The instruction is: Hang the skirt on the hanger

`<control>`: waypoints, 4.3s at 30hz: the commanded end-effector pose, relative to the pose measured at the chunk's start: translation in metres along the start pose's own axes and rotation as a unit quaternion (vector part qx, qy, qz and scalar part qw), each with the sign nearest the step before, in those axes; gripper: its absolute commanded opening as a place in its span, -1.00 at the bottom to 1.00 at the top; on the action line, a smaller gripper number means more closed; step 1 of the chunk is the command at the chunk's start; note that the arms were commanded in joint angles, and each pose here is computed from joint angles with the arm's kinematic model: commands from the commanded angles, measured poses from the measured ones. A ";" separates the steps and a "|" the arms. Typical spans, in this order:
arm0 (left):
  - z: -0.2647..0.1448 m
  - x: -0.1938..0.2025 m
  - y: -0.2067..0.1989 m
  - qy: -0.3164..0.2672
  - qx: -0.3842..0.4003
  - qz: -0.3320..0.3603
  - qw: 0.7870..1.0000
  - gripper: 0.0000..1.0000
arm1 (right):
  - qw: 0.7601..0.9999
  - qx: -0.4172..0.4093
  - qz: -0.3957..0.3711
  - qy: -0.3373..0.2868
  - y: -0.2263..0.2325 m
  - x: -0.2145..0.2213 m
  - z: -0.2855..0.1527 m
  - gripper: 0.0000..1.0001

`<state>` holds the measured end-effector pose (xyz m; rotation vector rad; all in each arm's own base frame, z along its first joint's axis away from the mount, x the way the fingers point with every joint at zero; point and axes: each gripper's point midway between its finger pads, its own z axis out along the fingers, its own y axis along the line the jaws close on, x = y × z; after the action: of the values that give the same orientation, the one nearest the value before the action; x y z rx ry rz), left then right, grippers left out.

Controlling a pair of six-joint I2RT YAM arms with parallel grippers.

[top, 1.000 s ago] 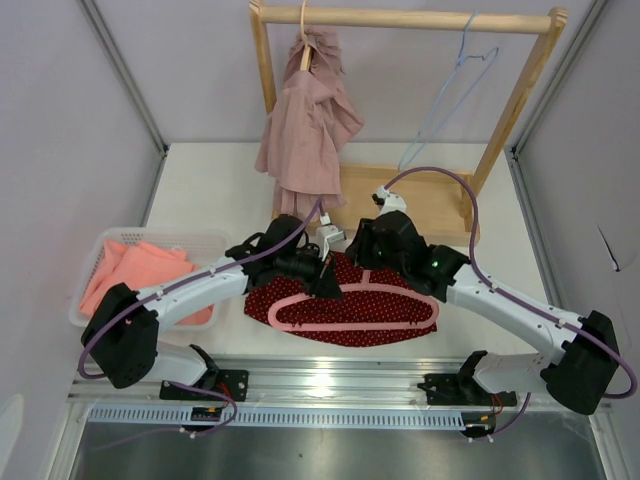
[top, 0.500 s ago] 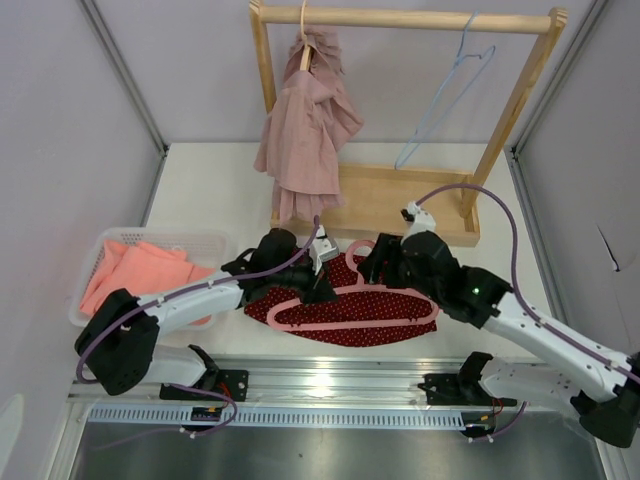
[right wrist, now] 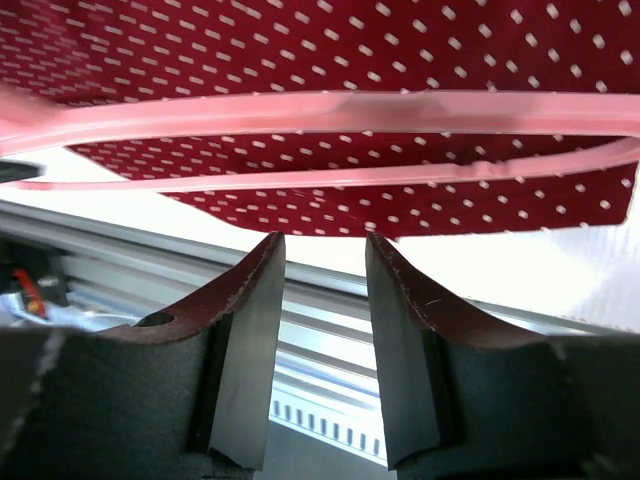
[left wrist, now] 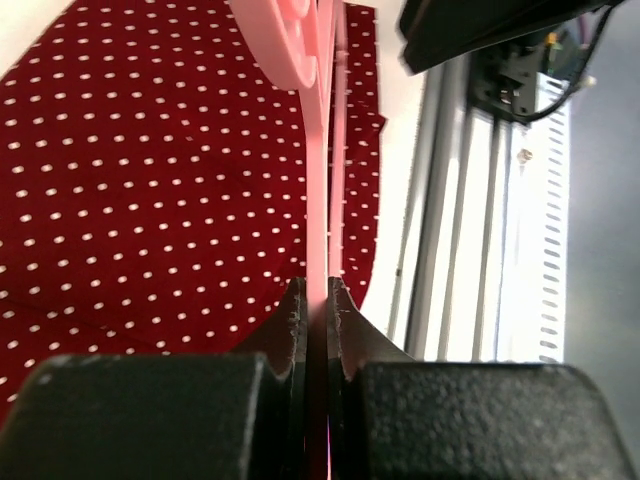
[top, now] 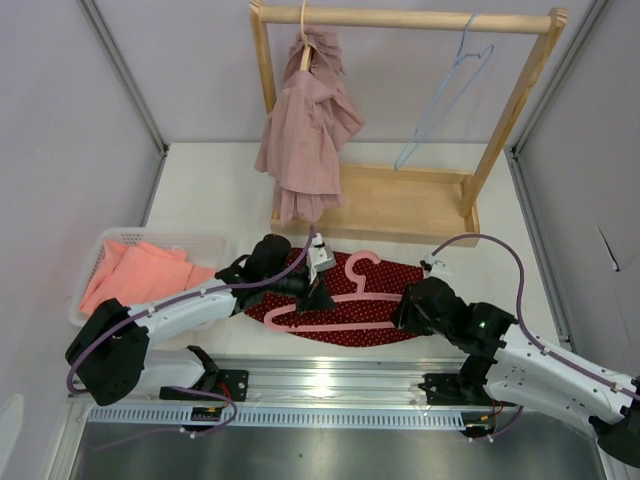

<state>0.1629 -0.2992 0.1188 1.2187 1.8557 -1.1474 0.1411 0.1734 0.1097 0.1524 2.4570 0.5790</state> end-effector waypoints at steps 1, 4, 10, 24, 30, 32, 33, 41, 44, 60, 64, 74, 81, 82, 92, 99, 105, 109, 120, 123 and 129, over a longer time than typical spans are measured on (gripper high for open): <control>-0.001 0.002 -0.018 0.006 0.051 0.011 0.999 -1.00 | 1.000 0.010 0.015 -0.001 -0.001 0.002 0.008 -0.15; 0.000 -0.001 -0.027 0.008 0.076 0.003 0.997 -1.00 | 1.000 0.023 0.006 0.001 -0.004 0.004 0.017 -0.16; -0.006 -0.007 -0.039 0.015 0.101 -0.020 0.995 -1.00 | 0.999 0.050 -0.011 0.001 -0.012 0.006 0.025 -0.15; 0.003 0.004 -0.018 0.066 0.089 -0.106 0.988 -1.00 | 0.993 0.109 -0.029 0.021 -0.032 0.016 0.048 0.00; 0.013 0.007 0.006 0.082 0.045 -0.124 0.988 -1.00 | 0.992 0.127 -0.020 0.008 -0.033 0.008 0.070 -0.22; 0.018 0.009 0.019 0.090 0.027 -0.134 0.986 -1.00 | 0.990 0.137 -0.021 0.015 -0.037 0.014 0.079 -0.29; 0.019 0.013 0.024 0.098 0.017 -0.142 0.985 -1.00 | 0.991 0.135 -0.018 0.011 -0.036 0.014 0.083 -0.36; 0.027 0.012 0.044 0.083 -0.019 -0.131 0.988 -1.00 | 0.987 0.158 0.002 0.018 -0.054 0.010 0.099 -0.54; 0.027 0.006 0.054 0.073 -0.045 -0.124 0.989 -1.00 | 0.987 0.157 0.015 0.009 -0.061 -0.008 0.102 -0.50; 0.024 -0.019 0.021 0.006 0.064 -0.081 0.995 -1.00 | 0.992 0.126 0.008 -0.026 -0.035 -0.055 0.076 -0.08; 0.021 -0.018 0.010 0.009 0.090 -0.089 0.992 -1.00 | 0.991 0.128 0.006 -0.034 -0.032 -0.051 0.063 -0.05; 0.011 -0.028 0.008 -0.013 0.111 -0.109 0.988 -1.00 | 0.990 0.137 -0.001 -0.041 -0.031 -0.045 0.048 -0.17; 0.006 -0.008 0.008 0.009 0.098 -0.130 0.987 -1.00 | 0.989 0.143 -0.010 -0.027 -0.038 -0.034 0.049 -0.19; 0.006 -0.005 0.006 0.011 0.101 -0.135 0.986 -1.00 | 0.990 0.140 -0.011 -0.028 -0.037 -0.033 0.050 -0.19; 0.008 0.003 0.012 0.019 0.081 -0.140 0.987 -1.00 | 0.988 0.152 -0.013 -0.005 -0.049 -0.012 0.070 -0.12; 0.009 0.005 0.017 0.022 0.070 -0.138 0.988 -1.00 | 0.989 0.149 -0.011 0.001 -0.051 -0.005 0.080 0.04; 0.010 0.006 0.022 0.025 0.060 -0.138 0.988 -1.00 | 0.988 0.153 -0.005 0.003 -0.053 -0.001 0.087 -0.11; 0.010 0.005 0.021 0.024 0.059 -0.137 0.989 -1.00 | 0.990 0.144 -0.003 -0.006 -0.044 -0.011 0.081 -0.33; 0.000 -0.020 0.016 -0.018 0.091 -0.131 0.987 -1.00 | 0.990 0.136 -0.015 -0.026 -0.021 -0.045 0.061 -0.44; -0.003 -0.020 0.021 -0.022 0.080 -0.141 0.987 -1.00 | 0.991 0.131 -0.015 -0.029 -0.016 -0.050 0.058 -0.44; -0.006 -0.022 0.028 -0.029 0.066 -0.136 0.988 -1.00 | 0.991 0.124 -0.019 -0.038 -0.005 -0.063 0.053 -0.45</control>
<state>0.1910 -0.2953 0.1070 0.9831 2.0928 -1.4457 0.2091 0.1717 0.0790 0.2158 2.5080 0.2404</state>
